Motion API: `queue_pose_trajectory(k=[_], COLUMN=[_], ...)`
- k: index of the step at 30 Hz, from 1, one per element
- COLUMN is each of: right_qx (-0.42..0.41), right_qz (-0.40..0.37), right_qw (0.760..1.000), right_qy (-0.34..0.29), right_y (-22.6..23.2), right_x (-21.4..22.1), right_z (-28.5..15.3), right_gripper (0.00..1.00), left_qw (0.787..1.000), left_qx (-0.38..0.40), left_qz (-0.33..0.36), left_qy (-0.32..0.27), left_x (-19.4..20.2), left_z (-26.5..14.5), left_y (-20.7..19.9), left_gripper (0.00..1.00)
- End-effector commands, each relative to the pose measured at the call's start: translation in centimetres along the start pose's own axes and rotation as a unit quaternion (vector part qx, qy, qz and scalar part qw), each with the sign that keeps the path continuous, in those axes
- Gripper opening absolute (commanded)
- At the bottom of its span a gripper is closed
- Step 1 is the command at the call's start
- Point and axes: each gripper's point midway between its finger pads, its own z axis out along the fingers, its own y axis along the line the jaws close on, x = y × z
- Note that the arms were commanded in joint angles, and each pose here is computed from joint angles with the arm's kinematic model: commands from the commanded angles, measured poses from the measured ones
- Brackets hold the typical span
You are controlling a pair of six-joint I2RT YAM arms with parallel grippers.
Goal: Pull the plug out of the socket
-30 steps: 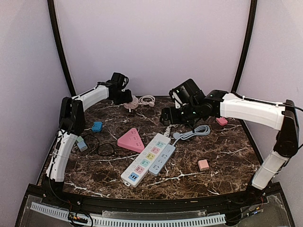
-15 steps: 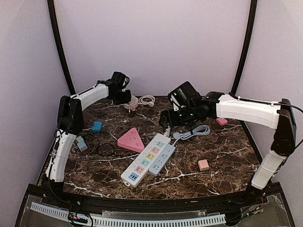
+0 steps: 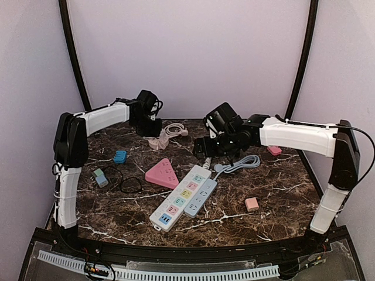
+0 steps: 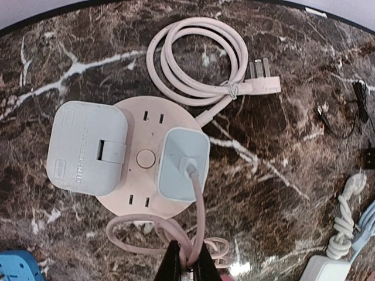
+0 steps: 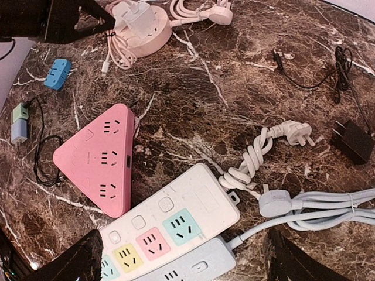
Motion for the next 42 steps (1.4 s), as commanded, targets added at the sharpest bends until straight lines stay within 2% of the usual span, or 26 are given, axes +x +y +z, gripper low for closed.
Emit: queue_pose_trajectory(k=[1, 10, 15, 21, 26, 33, 42], right_qx=[-0.016, -0.052, -0.094, -0.139, -0.175, -0.217, -0.257], right_qz=[-0.004, -0.060, -0.118, -0.214, -0.293, -0.358, -0.377], right_qw=[1.000, 0.997, 0.986, 0.956, 0.925, 0.885, 0.874], right_qy=[-0.015, -0.023, -0.067, -0.144, -0.167, -0.205, -0.166], right_y=[0.9, 2.7, 5.2, 8.6, 11.1, 13.6, 15.7], right_x=[-1.4, -2.0, -3.6, -6.1, -6.5, -6.7, -5.4], right_z=[0.7, 3.1, 4.0, 5.7, 8.3, 10.3, 13.0], right_gripper=[0.92, 0.92, 0.92, 0.90, 0.87, 0.86, 0.82], left_qw=[1.000, 0.998, 0.997, 0.994, 0.993, 0.995, 0.995], left_qx=[0.025, 0.044, 0.065, 0.085, 0.092, 0.070, 0.085], left_qz=[0.003, -0.004, -0.006, -0.009, -0.010, -0.019, -0.051], left_qy=[0.019, 0.038, 0.052, 0.066, 0.072, 0.072, 0.017], left_x=[2.3, 7.5, 10.4, 12.4, 13.7, 14.5, 12.0], left_z=[-3.9, -7.7, -9.6, -10.5, -11.4, -11.7, -14.4], left_y=[-0.7, -0.1, 0.0, 0.0, 0.1, 1.2, 1.3], left_gripper=[0.00, 0.00, 0.00, 0.00, 0.03, 0.13, 0.49])
